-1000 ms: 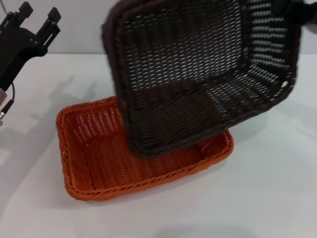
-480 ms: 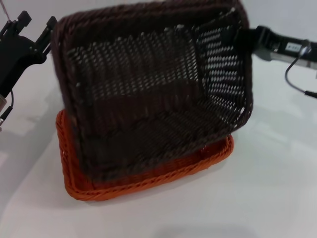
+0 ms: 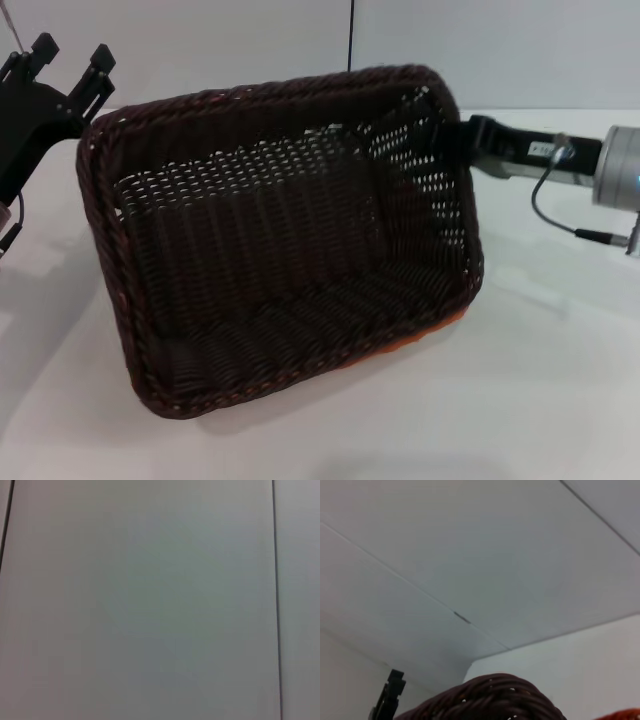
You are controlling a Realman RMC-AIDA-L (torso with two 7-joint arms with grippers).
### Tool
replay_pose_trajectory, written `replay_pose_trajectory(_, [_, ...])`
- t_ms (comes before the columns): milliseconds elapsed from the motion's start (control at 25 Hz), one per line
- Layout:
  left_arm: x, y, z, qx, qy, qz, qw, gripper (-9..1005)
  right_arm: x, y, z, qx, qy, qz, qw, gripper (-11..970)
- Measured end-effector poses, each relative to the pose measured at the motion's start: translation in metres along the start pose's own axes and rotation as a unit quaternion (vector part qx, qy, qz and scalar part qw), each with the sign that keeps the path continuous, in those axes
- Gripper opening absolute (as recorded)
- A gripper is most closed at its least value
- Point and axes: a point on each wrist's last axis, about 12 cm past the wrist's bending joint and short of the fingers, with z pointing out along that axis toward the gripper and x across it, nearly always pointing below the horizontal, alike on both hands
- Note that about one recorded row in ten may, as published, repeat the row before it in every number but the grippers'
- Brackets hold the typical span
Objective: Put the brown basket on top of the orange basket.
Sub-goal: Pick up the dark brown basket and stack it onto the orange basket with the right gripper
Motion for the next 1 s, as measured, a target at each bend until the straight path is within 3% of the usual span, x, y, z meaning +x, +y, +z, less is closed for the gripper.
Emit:
replay_pose_trajectory(280, [0.003,0.003,-0.004,-0.012,0.005,0.007,1.000,710,0.009,-0.006,-0.004,0.013,0.012,0.021,1.000,159])
replay_pose_trajectory(560, [0.003,0.007,-0.005,-0.023,0.003,0.003,1.000,710,0.014,-0.017,-0.023,0.080,0.037,0.024,0.996,156])
replay_pose_trajectory(1000, [0.000,0.004,0.002,-0.017,-0.002,0.002,1.000,711,0.000,-0.005,-0.051,0.135,0.058,-0.013,0.989,151])
